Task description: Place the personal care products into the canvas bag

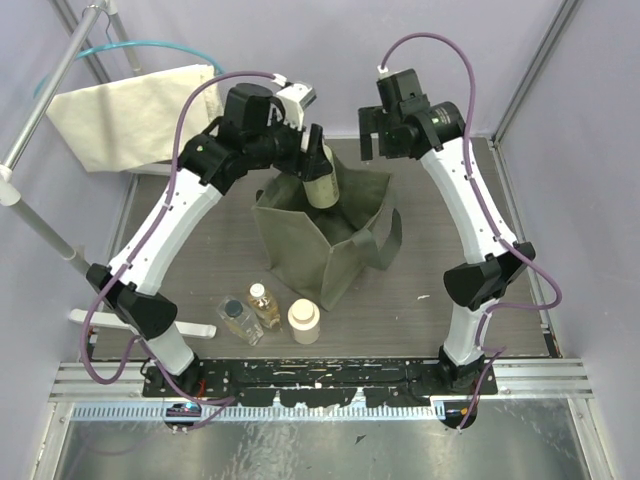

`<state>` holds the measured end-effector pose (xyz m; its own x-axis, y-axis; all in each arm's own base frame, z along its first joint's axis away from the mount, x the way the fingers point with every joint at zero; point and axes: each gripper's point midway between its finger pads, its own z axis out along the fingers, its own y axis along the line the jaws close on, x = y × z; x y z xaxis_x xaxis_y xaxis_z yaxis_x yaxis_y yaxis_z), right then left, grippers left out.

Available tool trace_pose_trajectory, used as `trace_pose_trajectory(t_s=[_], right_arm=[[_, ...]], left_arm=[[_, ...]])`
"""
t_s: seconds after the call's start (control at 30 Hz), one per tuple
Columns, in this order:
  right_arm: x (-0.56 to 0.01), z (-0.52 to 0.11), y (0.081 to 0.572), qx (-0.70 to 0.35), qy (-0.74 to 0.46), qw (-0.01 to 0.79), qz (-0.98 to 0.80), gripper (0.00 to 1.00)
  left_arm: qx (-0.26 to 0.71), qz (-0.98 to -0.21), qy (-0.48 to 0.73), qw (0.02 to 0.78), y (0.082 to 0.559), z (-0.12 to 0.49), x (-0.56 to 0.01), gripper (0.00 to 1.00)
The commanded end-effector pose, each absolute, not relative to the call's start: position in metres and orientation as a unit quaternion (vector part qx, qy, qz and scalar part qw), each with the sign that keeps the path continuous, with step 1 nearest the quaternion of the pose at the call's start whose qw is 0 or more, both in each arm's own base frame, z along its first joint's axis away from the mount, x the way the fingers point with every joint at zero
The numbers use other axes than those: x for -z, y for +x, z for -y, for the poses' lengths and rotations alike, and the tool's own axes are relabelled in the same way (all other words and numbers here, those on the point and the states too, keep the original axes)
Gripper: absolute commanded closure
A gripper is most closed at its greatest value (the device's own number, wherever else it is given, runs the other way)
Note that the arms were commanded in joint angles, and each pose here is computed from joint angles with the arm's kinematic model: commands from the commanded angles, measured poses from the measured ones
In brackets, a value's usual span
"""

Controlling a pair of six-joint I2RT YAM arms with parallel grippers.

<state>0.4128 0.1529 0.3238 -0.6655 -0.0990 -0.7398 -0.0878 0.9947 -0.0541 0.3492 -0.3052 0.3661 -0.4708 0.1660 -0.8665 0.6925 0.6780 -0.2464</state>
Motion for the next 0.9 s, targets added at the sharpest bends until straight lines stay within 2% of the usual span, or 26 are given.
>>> trace_pose_trajectory(t_s=[0.0, 0.43, 0.87], right_arm=[[-0.341, -0.121, 0.427, 0.046, -0.026, 0.433, -0.9, 0.0], [-0.338, -0.113, 0.436, 0.044, -0.02, 0.434, -0.9, 0.0], [-0.323, -0.108, 0.439, 0.047, -0.024, 0.421, -0.906, 0.0]], left_arm=[[0.296, -0.745, 0.298, 0.519, 0.354, 0.325, -0.402, 1.0], [0.166, -0.799, 0.326, 0.477, 0.38, 0.333, -0.301, 1.0], [0.15, -0.836, 0.307, 0.429, 0.4, 0.346, -0.227, 1.0]])
